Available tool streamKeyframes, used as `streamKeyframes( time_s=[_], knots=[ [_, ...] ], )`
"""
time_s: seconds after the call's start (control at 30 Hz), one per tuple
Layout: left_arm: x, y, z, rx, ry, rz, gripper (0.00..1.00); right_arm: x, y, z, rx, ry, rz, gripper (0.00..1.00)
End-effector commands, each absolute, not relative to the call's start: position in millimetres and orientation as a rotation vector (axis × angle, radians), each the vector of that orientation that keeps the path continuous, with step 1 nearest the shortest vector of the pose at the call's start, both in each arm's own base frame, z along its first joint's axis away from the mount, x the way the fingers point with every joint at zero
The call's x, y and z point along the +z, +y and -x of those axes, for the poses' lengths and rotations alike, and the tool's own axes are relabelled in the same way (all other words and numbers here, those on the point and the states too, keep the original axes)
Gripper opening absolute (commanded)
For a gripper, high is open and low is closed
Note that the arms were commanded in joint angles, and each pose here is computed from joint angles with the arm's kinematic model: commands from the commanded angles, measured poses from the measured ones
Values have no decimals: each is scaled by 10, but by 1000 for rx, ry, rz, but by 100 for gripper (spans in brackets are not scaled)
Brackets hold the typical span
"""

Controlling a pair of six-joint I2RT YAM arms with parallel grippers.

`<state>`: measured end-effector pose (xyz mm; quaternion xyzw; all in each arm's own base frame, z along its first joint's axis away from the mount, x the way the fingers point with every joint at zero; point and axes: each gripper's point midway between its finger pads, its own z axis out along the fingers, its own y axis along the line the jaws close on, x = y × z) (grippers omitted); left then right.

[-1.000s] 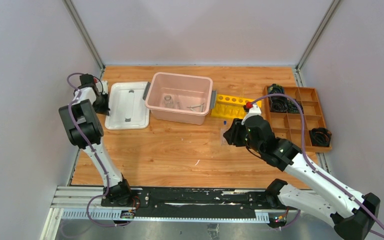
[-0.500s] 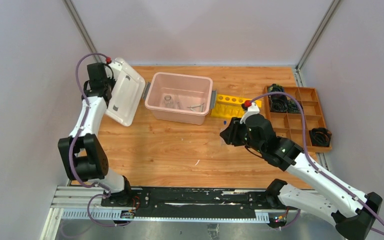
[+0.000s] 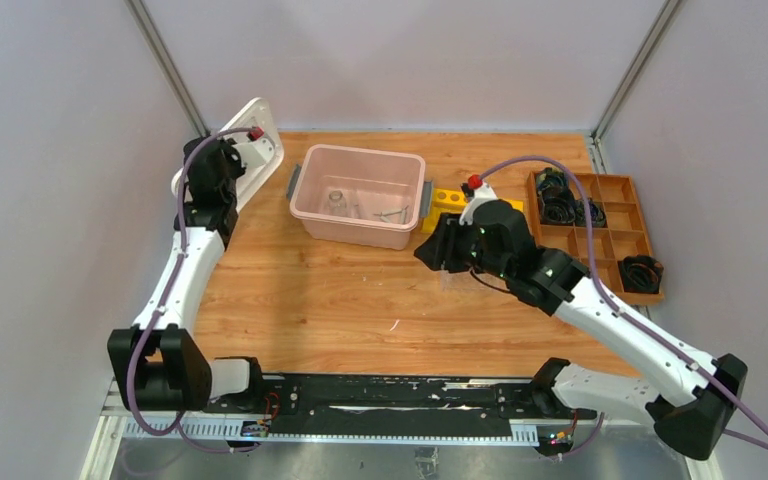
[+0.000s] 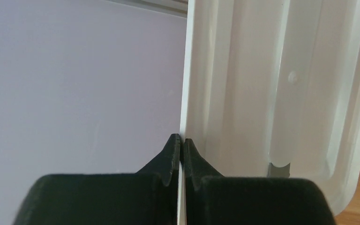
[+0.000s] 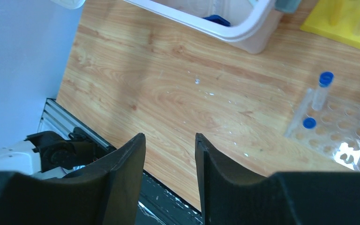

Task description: Organize the chemistry lab equipment

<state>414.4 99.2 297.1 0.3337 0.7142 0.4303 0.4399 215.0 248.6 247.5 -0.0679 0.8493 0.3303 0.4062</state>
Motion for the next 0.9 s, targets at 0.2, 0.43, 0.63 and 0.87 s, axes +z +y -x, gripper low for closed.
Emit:
streamKeyframes(
  time_s=[0.2, 0.43, 0.63, 0.87],
  knots=[
    [3954, 441, -3875, 1282, 1229, -999, 0, 2985, 2948, -2319, 956, 2133, 231, 61],
    [4371, -112, -3526, 1295, 816, -1090, 0, 3264, 2968, -2615, 1136, 2160, 86, 72],
    [4477, -597, -3335, 1377, 475, -1231, 0, 3448, 2903, -2897, 1360, 2126, -120, 74],
    [4545, -973, -3094, 1415, 197, -1304, 0, 3616, 2858, -3200, 1832, 1915, -526, 79]
  ],
)
